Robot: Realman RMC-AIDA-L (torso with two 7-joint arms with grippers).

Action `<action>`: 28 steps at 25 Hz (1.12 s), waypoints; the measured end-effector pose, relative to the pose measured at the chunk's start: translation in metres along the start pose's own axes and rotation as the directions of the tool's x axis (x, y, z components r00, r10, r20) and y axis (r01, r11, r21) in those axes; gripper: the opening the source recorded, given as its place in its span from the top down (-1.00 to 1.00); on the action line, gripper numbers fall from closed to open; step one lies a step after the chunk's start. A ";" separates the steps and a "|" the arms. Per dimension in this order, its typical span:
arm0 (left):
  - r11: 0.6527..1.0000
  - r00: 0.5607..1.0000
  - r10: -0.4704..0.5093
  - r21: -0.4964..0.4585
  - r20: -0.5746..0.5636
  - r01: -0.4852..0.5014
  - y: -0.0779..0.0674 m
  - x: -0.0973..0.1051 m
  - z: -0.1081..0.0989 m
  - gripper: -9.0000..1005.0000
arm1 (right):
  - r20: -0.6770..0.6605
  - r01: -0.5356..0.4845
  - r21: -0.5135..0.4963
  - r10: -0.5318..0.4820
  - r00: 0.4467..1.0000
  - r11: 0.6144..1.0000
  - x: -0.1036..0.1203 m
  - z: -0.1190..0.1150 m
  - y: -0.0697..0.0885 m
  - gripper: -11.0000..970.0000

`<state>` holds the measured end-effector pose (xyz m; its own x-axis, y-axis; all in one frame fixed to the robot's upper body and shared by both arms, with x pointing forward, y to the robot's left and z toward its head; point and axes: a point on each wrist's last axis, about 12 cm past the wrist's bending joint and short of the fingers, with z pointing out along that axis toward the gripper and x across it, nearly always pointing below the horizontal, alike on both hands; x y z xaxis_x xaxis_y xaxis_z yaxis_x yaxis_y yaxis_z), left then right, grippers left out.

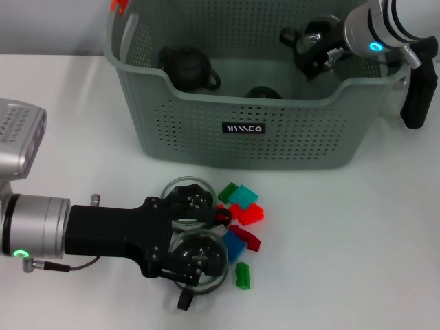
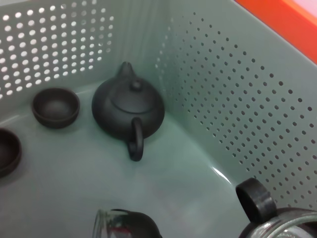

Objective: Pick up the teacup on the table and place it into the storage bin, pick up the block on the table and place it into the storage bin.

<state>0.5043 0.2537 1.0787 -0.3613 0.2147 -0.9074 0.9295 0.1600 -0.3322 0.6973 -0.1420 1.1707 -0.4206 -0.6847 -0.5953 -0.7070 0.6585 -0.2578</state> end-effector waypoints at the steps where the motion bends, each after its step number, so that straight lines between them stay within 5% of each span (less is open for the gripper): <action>1: 1.000 1.000 -0.001 0.000 0.000 0.001 0.000 0.000 0.000 -0.89 | -0.001 0.002 -0.001 -0.002 1.000 1.000 0.000 0.000 0.000 0.83; 11: 1.000 1.000 0.000 0.001 0.001 0.000 0.000 0.000 0.000 -0.89 | -0.004 0.019 -0.001 -0.019 1.000 1.000 -0.002 0.000 0.002 0.80; 28: 1.000 1.000 0.000 -0.007 0.004 0.000 0.001 0.000 -0.002 -0.89 | 0.063 0.018 0.007 -0.018 0.998 1.000 -0.013 -0.019 -0.001 -0.35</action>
<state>0.5048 0.2554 1.0794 -0.3606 0.2112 -0.9085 0.9292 0.1665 -0.3301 0.6927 -0.1403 1.1932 -0.3712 -0.6753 -0.6373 -0.7104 0.6485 -0.2735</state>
